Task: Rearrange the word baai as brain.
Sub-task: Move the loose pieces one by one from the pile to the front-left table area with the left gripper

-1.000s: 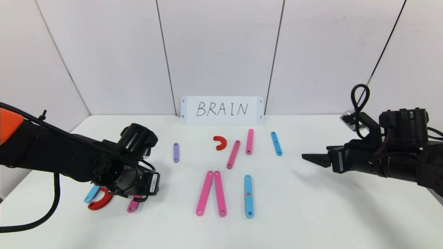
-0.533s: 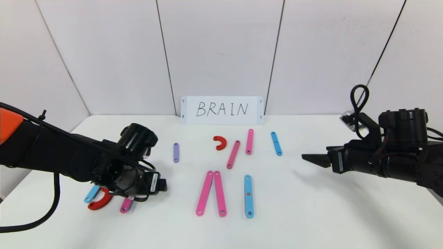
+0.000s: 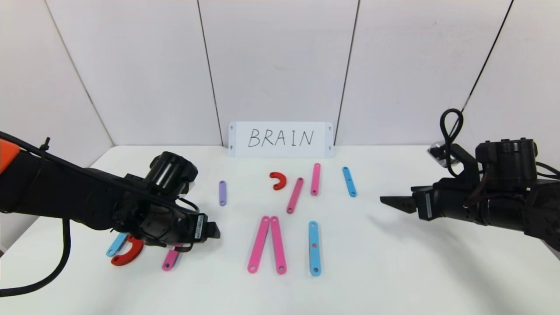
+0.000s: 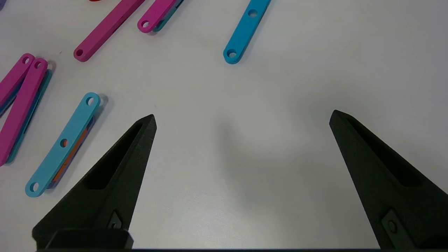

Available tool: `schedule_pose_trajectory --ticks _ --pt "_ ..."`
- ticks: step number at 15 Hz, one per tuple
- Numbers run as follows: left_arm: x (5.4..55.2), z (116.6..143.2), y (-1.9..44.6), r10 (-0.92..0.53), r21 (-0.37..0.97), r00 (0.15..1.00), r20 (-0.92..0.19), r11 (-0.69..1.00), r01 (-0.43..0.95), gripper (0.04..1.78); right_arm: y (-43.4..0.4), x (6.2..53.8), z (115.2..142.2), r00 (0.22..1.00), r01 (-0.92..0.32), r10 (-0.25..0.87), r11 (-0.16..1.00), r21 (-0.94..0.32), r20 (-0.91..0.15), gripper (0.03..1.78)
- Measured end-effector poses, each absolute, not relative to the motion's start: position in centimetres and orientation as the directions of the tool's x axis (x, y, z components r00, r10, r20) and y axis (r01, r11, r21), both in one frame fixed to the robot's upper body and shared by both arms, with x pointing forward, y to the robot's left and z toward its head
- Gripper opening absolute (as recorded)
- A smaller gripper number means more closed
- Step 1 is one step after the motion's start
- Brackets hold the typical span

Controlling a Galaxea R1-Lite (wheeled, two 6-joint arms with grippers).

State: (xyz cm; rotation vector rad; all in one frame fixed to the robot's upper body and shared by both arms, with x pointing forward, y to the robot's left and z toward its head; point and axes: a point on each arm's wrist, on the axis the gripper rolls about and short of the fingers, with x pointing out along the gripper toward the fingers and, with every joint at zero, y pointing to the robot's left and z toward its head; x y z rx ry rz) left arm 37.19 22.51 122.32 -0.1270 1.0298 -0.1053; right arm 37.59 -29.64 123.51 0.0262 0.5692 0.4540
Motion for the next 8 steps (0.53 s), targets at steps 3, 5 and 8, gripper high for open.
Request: schedule_pose_trajectory --ticks 3,5,8 --pt "37.1 122.6 22.6 -0.146 -0.156 0.519 -0.842 0.987 0.024 1.74 -29.6 37.6 123.4 0.742 -0.409 0.424 0.9 0.149 -0.519 1.73" --pt "37.0 123.1 22.8 -0.148 -0.161 0.534 -0.832 0.987 0.022 1.74 -29.5 37.6 123.3 0.742 -0.41 0.424 0.9 0.149 -0.519 1.73" --pt "36.4 124.4 23.0 -0.155 -0.166 0.57 -0.807 0.986 0.033 1.74 -29.5 37.6 123.3 0.74 -0.41 0.425 0.899 0.151 -0.521 1.73"
